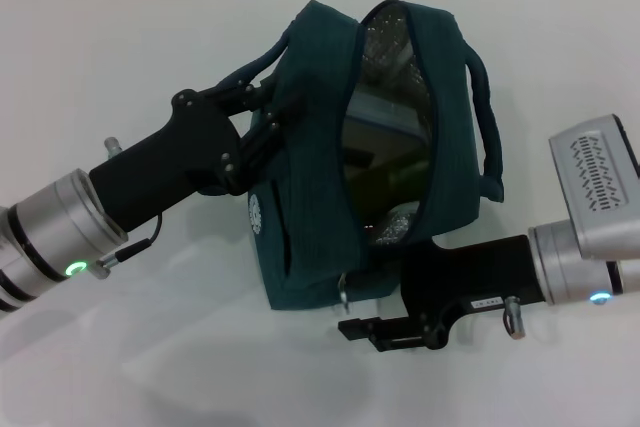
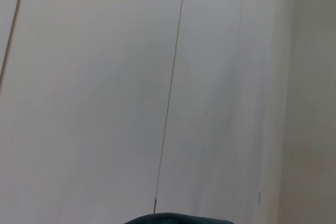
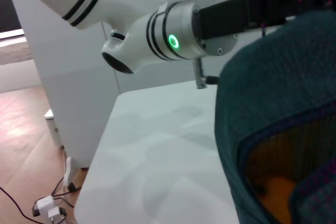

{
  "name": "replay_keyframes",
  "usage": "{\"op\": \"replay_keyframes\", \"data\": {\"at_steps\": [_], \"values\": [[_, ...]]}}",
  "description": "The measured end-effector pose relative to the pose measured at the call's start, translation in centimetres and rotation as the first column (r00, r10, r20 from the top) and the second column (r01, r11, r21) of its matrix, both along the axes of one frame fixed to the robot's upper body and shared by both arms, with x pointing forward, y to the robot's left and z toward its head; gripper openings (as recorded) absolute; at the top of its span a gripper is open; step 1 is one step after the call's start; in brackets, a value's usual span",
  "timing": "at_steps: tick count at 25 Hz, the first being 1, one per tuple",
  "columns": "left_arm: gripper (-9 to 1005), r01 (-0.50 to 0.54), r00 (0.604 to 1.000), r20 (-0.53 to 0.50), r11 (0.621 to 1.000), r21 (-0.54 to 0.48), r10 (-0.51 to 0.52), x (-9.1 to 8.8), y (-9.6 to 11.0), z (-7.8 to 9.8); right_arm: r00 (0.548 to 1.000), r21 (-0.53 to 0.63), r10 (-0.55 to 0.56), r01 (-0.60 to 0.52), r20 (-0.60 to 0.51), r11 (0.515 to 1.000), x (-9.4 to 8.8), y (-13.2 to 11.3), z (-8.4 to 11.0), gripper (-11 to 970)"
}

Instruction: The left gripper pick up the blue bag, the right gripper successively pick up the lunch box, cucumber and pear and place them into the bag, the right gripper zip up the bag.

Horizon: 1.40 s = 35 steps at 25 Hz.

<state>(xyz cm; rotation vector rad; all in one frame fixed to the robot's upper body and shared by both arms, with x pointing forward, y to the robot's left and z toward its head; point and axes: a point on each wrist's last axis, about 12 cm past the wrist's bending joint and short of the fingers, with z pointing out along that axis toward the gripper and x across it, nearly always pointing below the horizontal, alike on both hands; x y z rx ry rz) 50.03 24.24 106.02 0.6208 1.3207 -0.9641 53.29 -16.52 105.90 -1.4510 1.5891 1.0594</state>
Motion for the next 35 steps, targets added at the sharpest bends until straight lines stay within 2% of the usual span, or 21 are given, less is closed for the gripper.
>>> {"op": "replay_keyframes", "data": {"at_steps": [20, 25, 35], "values": [[386, -0.008, 1.000, 0.004, 1.000, 0.003, 0.008, 0.13, 0.12, 0.05, 1.000, -0.013, 0.017, -0.017, 0.002, 1.000, 0.00, 0.37, 0.02, 539], [392, -0.011, 1.000, 0.002, 1.000, 0.005, 0.011, 0.16, 0.14, 0.01, 1.000, -0.029, 0.020, -0.019, 0.019, 0.999, 0.15, 0.35, -0.05, 344], [403, -0.029, 1.000, 0.004, 1.000, -0.006, 0.029, 0.21, 0.27, 0.07, 0.995, -0.033, 0.024, -0.021, 0.094, 0.999, 0.40, 0.22, -0.04, 147]]}}
